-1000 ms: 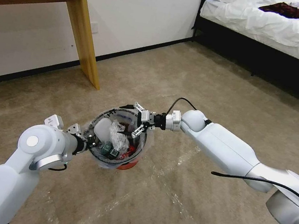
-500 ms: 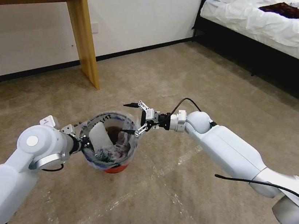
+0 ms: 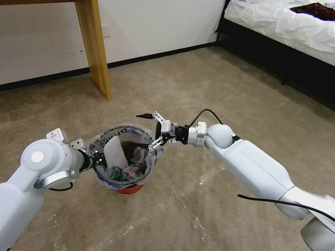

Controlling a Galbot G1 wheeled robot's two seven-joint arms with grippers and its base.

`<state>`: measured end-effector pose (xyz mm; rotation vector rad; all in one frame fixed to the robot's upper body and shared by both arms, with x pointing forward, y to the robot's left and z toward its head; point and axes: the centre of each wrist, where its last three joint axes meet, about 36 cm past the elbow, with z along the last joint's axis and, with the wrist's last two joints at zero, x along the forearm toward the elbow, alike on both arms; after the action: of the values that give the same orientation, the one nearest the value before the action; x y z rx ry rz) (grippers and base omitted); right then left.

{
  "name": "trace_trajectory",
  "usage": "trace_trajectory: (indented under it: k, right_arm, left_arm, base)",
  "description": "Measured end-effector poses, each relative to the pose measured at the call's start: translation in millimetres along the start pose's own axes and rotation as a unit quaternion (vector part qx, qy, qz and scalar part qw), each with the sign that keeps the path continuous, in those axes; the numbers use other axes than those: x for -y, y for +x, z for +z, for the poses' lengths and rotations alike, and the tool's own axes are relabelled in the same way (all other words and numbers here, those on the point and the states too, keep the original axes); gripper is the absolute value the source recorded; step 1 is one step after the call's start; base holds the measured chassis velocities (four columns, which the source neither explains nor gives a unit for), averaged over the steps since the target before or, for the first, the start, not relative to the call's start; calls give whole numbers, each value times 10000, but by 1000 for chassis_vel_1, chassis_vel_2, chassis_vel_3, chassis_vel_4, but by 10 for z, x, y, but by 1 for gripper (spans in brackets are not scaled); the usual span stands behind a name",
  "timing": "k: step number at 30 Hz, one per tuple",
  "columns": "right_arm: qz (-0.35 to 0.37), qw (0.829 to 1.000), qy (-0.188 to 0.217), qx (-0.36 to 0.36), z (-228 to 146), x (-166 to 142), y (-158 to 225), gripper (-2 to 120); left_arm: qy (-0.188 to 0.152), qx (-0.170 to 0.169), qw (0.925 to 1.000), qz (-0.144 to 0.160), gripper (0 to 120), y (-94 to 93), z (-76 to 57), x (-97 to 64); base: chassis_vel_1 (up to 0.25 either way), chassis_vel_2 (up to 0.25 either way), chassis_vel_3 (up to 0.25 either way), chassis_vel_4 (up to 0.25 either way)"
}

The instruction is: Pick up the trash bin and place the garbage on the floor into it.

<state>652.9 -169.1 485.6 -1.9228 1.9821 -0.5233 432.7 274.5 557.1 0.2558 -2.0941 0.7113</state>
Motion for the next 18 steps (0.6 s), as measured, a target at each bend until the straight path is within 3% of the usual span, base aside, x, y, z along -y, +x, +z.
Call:
trace_trajectory:
  k: [18]
  right_arm:
    - [169, 9998, -80, 50, 5, 2, 28, 100]
  left_arm:
    - [-21, -26, 10000, 21, 0, 9, 19, 4]
  base:
    - [0, 0, 0, 0]
